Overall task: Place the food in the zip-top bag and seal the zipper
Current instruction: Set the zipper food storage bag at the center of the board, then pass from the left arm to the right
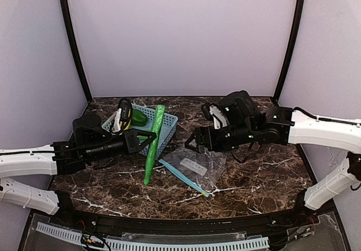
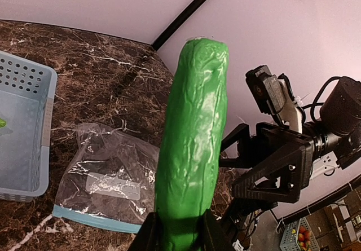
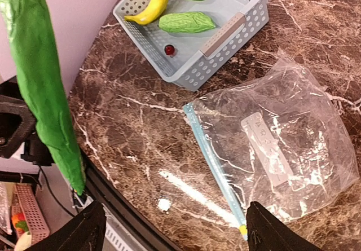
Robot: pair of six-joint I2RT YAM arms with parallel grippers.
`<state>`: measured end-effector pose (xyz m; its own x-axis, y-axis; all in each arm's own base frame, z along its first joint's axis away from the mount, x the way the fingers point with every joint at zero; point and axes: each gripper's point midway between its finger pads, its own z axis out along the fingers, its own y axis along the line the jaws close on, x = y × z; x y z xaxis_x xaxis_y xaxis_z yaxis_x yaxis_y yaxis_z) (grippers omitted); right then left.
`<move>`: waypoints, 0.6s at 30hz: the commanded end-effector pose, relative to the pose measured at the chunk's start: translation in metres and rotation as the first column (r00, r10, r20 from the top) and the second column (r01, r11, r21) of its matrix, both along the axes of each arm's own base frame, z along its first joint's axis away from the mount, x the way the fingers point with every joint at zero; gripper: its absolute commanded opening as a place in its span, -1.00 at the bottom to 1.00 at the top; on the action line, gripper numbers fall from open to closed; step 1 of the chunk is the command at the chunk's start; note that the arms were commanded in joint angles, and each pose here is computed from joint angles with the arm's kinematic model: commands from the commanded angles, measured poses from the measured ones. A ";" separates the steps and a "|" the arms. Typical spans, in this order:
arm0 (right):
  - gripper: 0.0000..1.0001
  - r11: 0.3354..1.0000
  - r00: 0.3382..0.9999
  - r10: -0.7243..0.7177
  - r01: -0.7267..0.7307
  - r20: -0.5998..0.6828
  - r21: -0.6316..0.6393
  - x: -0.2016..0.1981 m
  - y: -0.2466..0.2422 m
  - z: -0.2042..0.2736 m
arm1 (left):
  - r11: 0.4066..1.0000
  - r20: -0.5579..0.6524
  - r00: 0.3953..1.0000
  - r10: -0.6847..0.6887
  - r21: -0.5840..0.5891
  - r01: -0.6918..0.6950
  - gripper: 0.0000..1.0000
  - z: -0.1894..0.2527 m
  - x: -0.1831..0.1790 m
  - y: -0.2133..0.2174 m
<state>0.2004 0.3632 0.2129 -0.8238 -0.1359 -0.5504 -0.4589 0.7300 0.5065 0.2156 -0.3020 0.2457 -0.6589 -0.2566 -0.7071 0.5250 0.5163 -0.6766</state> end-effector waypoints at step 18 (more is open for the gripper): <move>0.44 0.858 0.995 0.051 -0.090 0.090 0.506 0.007 0.052 0.096 | 0.962 0.081 0.974 -0.213 -0.156 0.224 -0.63 0.033 -0.032 -0.044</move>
<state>0.1999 0.4047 0.2867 -0.7851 0.0707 -0.6153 -0.5373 0.4164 0.7334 0.1887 -0.3447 0.2572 -0.6928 -0.1895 -0.6957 0.6223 0.3304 -0.7097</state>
